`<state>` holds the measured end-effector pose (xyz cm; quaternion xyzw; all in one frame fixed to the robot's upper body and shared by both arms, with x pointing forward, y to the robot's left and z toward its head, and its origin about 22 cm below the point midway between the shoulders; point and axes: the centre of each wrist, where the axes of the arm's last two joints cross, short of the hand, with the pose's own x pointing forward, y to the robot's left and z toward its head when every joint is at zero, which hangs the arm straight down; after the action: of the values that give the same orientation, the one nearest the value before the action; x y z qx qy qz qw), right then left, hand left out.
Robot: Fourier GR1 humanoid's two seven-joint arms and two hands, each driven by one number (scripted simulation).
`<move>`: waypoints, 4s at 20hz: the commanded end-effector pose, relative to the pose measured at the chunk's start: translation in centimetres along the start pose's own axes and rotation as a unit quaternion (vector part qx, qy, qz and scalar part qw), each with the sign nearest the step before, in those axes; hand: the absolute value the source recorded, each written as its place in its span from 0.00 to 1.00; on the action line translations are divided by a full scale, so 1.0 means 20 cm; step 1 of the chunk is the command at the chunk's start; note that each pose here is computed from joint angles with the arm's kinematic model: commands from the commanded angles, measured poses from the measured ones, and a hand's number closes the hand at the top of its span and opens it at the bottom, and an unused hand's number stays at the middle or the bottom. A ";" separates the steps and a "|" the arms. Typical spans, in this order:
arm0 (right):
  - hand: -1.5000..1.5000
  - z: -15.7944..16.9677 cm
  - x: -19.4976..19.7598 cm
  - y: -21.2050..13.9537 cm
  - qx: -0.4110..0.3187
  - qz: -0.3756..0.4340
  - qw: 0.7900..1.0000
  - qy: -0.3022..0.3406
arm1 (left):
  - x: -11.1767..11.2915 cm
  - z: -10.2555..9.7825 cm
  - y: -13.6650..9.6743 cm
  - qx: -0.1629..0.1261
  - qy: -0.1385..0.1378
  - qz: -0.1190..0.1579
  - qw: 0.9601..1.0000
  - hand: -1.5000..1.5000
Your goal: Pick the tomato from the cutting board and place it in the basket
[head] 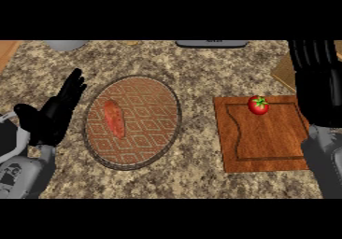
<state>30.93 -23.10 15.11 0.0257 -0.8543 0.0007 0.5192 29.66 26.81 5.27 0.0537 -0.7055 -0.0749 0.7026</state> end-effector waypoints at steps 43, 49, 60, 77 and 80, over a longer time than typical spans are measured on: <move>0.00 -0.87 0.71 -0.50 0.306 0.457 0.760 0.346 | -0.09 -0.04 0.19 0.043 0.097 0.003 0.994 0.50; 0.00 -0.68 0.62 -0.69 0.284 0.408 0.806 0.322 | -0.16 0.05 0.24 0.052 0.099 0.013 0.994 0.50; 0.00 -0.28 0.11 -0.67 0.250 0.387 0.842 0.280 | -0.09 0.00 0.25 0.044 0.102 0.007 0.994 0.50; 0.00 -0.22 -0.42 -0.38 0.229 0.373 0.848 0.299 | -0.12 0.07 0.08 0.035 0.102 0.011 0.994 0.50; 0.00 -0.14 -0.46 -0.49 0.246 0.376 0.836 0.316 | -0.12 0.07 0.22 0.043 0.090 -0.002 0.995 0.50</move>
<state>38.35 -32.27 9.40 -0.1754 -0.5823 0.3947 0.6888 29.28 31.13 4.29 0.0867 -0.6381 -0.0353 0.7642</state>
